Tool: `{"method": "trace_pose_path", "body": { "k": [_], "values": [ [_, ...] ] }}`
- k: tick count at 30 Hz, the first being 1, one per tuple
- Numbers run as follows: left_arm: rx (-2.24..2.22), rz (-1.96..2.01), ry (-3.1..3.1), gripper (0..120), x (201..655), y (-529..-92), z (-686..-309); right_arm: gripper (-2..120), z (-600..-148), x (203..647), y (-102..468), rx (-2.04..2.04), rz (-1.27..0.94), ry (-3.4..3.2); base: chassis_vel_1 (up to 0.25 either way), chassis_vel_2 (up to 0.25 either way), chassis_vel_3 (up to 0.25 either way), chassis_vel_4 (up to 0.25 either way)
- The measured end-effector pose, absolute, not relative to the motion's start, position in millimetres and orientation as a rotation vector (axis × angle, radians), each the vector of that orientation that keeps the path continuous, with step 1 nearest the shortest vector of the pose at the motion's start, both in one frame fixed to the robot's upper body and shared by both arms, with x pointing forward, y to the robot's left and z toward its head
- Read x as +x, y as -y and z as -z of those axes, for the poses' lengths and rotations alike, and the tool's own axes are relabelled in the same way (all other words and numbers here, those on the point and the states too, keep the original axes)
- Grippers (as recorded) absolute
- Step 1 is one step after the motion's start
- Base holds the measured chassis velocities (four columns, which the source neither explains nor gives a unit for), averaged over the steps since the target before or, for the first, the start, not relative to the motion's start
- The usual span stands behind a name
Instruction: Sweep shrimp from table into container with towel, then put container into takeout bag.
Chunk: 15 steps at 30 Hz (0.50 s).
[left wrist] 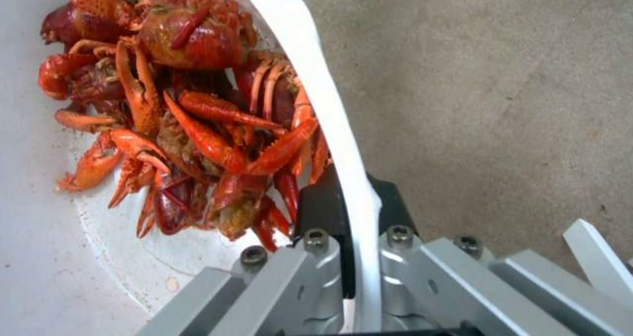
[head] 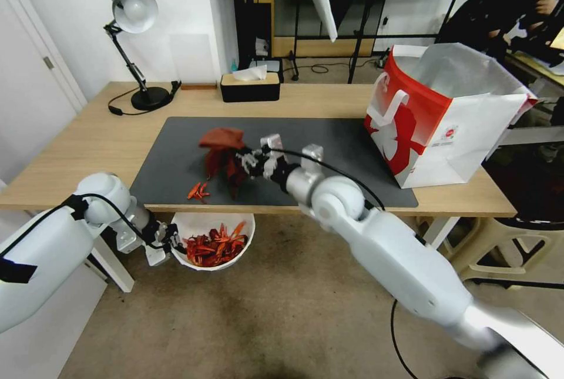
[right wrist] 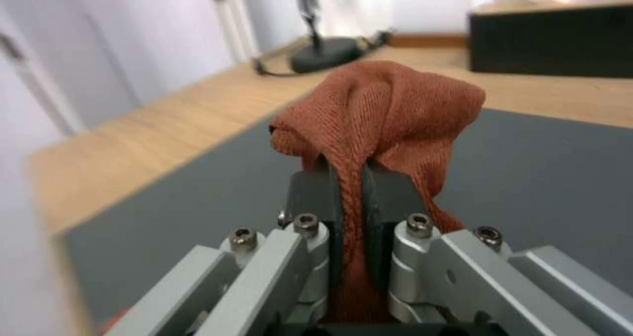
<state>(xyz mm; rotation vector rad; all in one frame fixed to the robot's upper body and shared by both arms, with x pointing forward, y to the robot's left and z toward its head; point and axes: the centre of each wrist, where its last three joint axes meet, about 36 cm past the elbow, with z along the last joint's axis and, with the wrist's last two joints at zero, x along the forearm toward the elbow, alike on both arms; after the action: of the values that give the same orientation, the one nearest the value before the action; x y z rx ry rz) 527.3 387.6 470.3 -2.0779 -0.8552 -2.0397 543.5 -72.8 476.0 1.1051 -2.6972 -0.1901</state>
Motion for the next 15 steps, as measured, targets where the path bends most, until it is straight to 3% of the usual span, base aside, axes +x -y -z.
{"method": "trace_pose_path", "body": {
  "k": [7, 15],
  "values": [
    [-2.071, 2.035, 0.857, 0, 528, -391, -470, 4, -457, 569, 46, 1.064, 0.135, 2.647, 0.0, 0.0, 0.0, 0.0],
    [-2.057, 2.038, 0.872, 0, 530, -395, -474, 4, -440, 562, 33, 1.161, 0.048, 2.555, 0.0, 0.0, 0.0, 0.0]
  ]
}}
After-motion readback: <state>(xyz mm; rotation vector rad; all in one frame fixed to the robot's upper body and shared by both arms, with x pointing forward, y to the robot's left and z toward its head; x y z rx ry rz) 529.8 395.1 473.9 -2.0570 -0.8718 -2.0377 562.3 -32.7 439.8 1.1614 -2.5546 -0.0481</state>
